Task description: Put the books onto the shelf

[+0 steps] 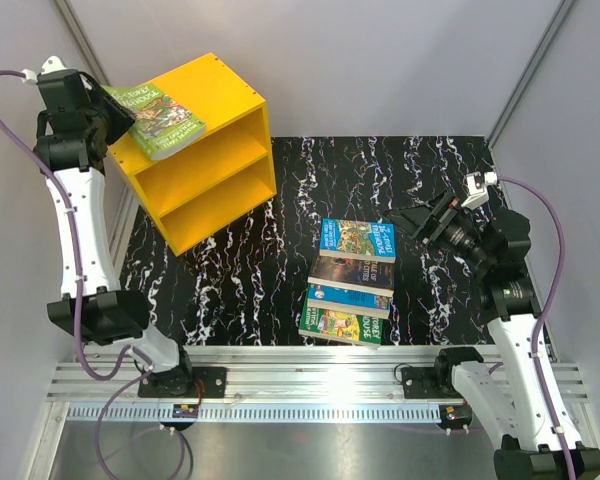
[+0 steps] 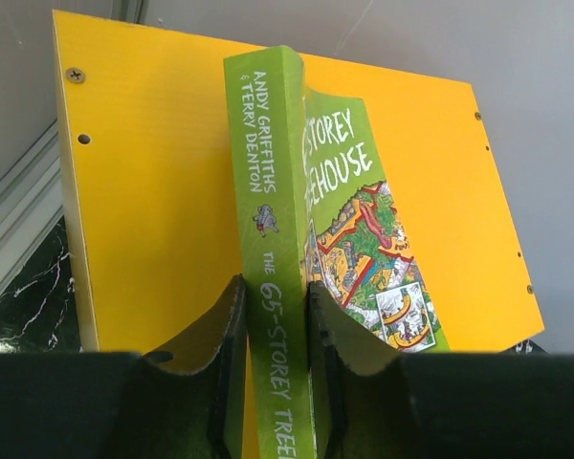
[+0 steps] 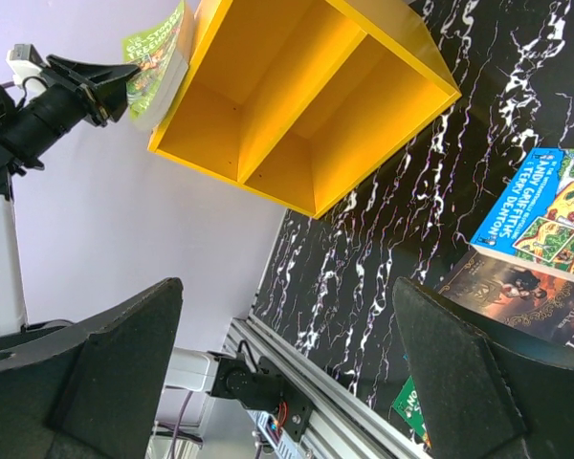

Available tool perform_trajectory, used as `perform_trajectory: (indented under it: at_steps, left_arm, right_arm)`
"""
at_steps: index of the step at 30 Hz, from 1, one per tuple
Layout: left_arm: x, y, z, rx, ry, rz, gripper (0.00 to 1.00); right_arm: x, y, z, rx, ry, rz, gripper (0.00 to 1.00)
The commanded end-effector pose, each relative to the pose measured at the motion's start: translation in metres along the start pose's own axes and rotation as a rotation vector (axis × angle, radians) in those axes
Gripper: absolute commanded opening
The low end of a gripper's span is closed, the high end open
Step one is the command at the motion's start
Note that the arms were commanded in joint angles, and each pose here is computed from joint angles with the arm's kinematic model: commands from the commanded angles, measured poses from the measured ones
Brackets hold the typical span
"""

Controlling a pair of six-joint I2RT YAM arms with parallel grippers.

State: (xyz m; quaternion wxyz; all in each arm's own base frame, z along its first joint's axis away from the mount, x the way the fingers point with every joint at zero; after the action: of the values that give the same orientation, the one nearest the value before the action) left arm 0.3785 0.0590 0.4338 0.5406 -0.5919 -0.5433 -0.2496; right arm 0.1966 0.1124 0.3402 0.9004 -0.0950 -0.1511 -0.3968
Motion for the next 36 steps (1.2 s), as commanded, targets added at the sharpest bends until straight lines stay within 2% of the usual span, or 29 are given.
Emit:
perform_trajectory:
  at_steps: [1,4,8,11,17,21,23,25,26,27,31,34,36]
  left_arm:
    - [0.003,0.008,0.013,0.043,0.057,-0.002,0.37]
    - [0.002,0.009,0.019,0.06,0.055,0.005,0.48]
    - [0.004,0.015,0.03,0.087,0.044,0.01,0.75]
    - [0.004,0.015,0.03,0.089,0.053,0.017,0.81]
    - [0.007,-0.001,0.028,0.081,0.053,-0.014,0.82]
    - [0.016,-0.036,0.019,0.058,0.045,-0.073,0.82]
    - [0.006,-0.042,0.017,0.045,0.064,-0.064,0.82]
    - [0.003,-0.065,0.015,0.028,0.075,-0.097,0.83]
    - [-0.011,-0.061,0.02,0.037,0.082,-0.07,0.83]
    - [-0.011,-0.077,0.018,0.026,0.089,-0.093,0.83]
    - [-0.032,-0.1,0.008,-0.016,0.115,-0.087,0.83]
    - [-0.046,-0.119,-0.015,-0.038,0.157,-0.098,0.83]
    - [-0.063,-0.129,-0.043,-0.125,0.194,-0.068,0.83]
  right_arm:
    - [-0.004,-0.001,0.0,0.014,-0.031,0.024,1.0]
    - [-0.005,-0.001,-0.003,0.006,-0.027,0.027,1.0]
    - [-0.006,-0.001,-0.006,0.002,-0.025,0.029,1.0]
    - [-0.008,-0.001,-0.009,-0.005,-0.022,0.03,1.0]
    - [-0.009,-0.001,-0.016,-0.024,-0.024,0.025,1.0]
    - [-0.005,0.003,-0.032,-0.1,-0.025,-0.004,1.0]
    - [-0.003,0.009,-0.047,-0.152,0.003,-0.005,1.0]
    - [-0.004,0.016,-0.058,-0.175,0.034,0.013,1.0]
    - [-0.004,0.018,-0.062,-0.184,0.044,0.021,1.0]
    - [-0.003,0.02,-0.067,-0.199,0.049,0.018,1.0]
    - [0.003,0.024,-0.094,-0.358,0.063,-0.019,1.0]
    - [0.011,0.025,-0.11,-0.46,0.055,-0.072,1.0]
    - [0.017,0.027,-0.121,-0.521,0.053,-0.107,1.0]
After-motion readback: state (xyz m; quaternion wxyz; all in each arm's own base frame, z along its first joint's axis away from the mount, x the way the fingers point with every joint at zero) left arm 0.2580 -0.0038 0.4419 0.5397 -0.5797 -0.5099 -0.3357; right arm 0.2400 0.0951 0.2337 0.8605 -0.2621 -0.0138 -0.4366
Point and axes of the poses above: each gripper's point midway between its finger pads, its own y axis out along the fingers, its own z axis along the line the jaws close on, x = y × z, the point moved 6 cm from there along -y, back along the fingers, and after that the axes turned 15 degrees about y, right-handed, at the moved point
